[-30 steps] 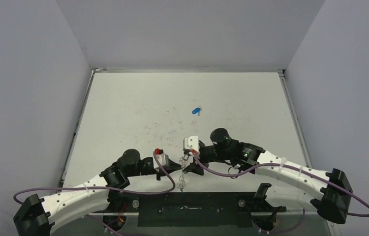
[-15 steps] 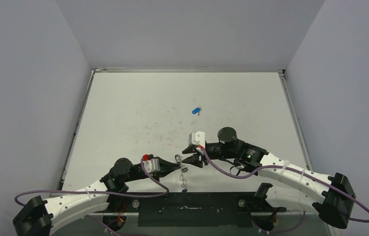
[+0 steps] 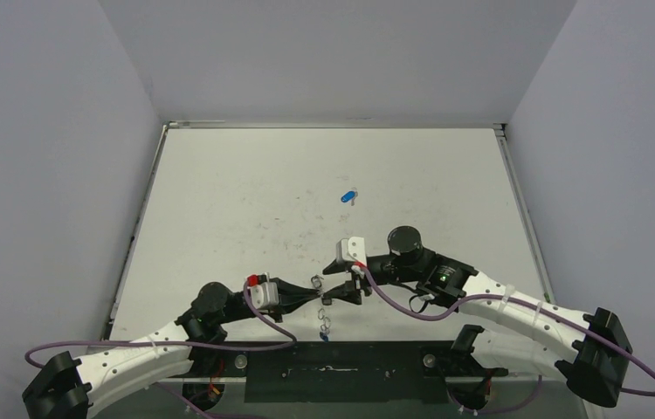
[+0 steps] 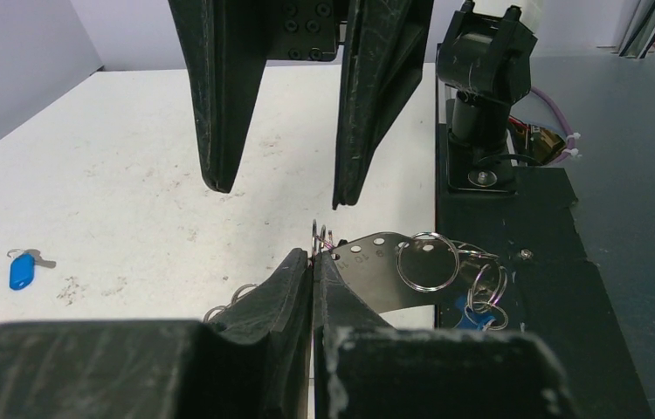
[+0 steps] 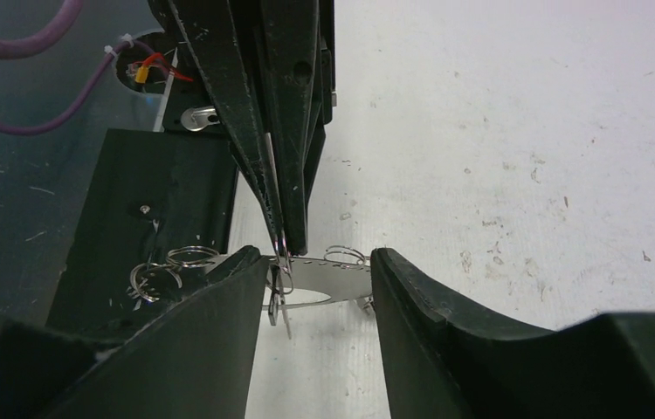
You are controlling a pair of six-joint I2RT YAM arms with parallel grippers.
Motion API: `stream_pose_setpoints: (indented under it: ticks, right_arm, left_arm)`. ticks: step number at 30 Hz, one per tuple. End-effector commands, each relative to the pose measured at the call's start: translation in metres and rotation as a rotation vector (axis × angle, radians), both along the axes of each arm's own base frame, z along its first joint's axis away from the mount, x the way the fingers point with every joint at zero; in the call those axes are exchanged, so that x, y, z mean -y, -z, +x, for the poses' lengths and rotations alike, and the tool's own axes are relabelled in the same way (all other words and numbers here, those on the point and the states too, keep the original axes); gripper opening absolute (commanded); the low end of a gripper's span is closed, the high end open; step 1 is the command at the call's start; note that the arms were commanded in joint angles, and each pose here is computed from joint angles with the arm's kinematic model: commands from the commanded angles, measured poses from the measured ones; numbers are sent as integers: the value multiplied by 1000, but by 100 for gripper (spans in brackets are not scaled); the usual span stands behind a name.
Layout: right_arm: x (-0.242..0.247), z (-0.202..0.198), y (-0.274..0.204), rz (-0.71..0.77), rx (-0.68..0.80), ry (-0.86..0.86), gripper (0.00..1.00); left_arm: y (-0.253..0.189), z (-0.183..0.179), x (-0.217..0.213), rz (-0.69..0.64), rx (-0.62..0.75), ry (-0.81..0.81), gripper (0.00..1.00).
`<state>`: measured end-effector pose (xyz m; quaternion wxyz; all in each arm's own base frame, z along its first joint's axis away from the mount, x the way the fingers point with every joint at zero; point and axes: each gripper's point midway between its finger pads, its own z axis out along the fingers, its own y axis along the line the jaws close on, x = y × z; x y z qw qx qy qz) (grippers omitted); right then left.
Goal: Put the keys on the keyring
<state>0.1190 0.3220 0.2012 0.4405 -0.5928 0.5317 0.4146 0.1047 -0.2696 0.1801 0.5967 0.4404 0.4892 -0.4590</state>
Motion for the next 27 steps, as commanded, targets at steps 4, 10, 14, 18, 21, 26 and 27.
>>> stream_pose_setpoints:
  ticks: [4, 10, 14, 18, 21, 26, 27]
  right_arm:
    - [-6, -6, -9, 49, 15, -59, 38]
    - [-10, -7, -4, 37, -18, -71, 39]
    - [-12, -7, -3, 36, -20, -75, 39]
    - [-13, -6, -4, 38, -18, -73, 30]
    - [-14, -6, -6, 47, -19, -71, 13]
    - [-17, -9, -8, 65, -36, -89, 0]
    - [-18, -9, -8, 61, -38, -95, 0]
  left_arm:
    - [-31, 0, 1, -85, 57, -2, 0]
    - [-31, -1, 0, -80, 54, 0, 0]
    - [-31, -1, 0, -80, 53, 0, 0]
    - [-31, -1, 0, -79, 53, 0, 0]
    - [-31, -1, 1, -77, 52, 1, 0]
    - [-29, -1, 1, -71, 44, 5, 0]
    - [-29, -1, 1, -71, 45, 5, 0]
